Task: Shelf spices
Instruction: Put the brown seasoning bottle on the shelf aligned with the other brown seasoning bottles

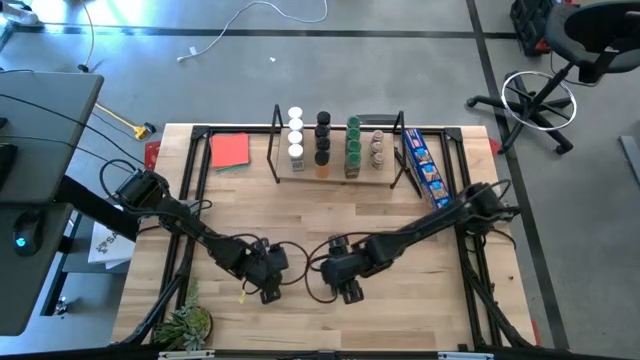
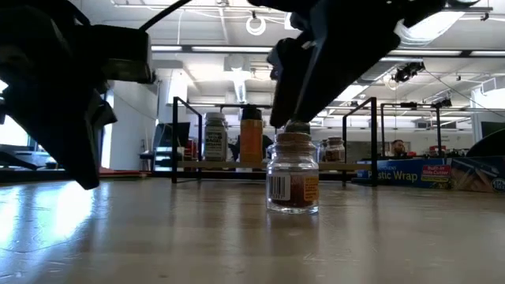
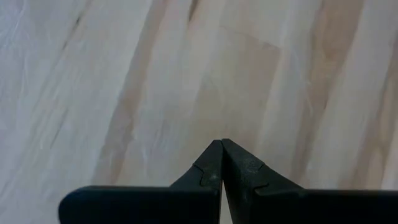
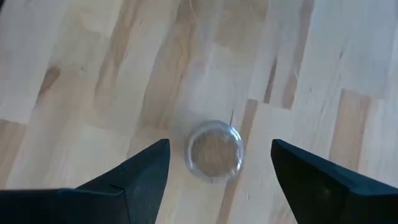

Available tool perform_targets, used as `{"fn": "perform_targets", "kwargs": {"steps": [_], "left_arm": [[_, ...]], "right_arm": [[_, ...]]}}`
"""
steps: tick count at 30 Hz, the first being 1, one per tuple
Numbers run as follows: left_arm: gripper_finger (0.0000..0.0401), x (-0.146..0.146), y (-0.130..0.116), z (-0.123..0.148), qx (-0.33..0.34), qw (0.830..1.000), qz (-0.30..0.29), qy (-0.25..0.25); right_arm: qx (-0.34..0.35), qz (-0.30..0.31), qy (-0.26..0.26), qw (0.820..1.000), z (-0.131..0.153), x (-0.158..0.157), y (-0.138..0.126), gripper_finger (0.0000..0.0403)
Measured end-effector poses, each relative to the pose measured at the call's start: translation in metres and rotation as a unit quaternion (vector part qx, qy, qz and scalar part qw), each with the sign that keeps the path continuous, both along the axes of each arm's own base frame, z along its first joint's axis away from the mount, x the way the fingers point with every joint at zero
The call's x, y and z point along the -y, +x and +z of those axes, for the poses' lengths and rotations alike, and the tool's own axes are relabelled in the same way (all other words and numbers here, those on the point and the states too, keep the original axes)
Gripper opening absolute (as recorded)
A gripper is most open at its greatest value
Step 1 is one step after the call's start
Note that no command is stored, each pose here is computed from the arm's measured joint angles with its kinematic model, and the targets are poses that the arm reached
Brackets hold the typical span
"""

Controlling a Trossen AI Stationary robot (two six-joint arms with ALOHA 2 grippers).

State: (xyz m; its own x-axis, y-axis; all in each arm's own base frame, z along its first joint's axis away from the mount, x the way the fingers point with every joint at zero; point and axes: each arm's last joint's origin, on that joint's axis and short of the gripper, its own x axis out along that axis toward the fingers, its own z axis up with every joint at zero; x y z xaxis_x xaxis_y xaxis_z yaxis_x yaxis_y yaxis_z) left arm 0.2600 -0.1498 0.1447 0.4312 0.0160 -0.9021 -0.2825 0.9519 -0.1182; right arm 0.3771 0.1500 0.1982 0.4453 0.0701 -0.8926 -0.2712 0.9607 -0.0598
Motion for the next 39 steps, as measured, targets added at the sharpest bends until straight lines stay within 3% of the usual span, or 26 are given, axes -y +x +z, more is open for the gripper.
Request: {"fn": "perform_targets", "kwargs": {"steps": [12, 16, 21, 26, 33, 39], "left_arm": [[0.0003, 0.004, -0.003, 0.000, 0.011, 1.000, 0.012, 0.010], [0.0003, 0.004, -0.003, 0.000, 0.011, 1.000, 0.013, 0.010], [0.0003, 0.004, -0.002, 0.000, 0.016, 1.000, 0.016, 0.017], [0.0003, 0.004, -0.002, 0.000, 0.016, 1.000, 0.019, 0.015], [0.0003, 0.005, -0.003, 0.001, 0.018, 0.999, 0.022, 0.016], [0.0003, 0.005, -0.002, 0.001, 0.024, 0.999, 0.024, 0.017]], "right_arm": [[-0.068, -0.008, 0.006, 0.998, -0.026, -0.001, 0.020, 0.0266], [-0.063, -0.023, 0.012, 0.998, -0.026, -0.001, 0.021, 0.0234], [-0.063, -0.034, 0.015, 0.997, -0.026, -0.001, 0.021, 0.0158], [-0.080, -0.016, -0.007, 0.997, -0.005, 0.001, 0.006, 0.0156], [-0.092, -0.086, -0.132, 0.983, 0.069, 0.063, -0.038, 0.0156], [-0.095, -0.163, -0.138, 0.972, 0.093, 0.149, -0.077, 0.0156]]}}
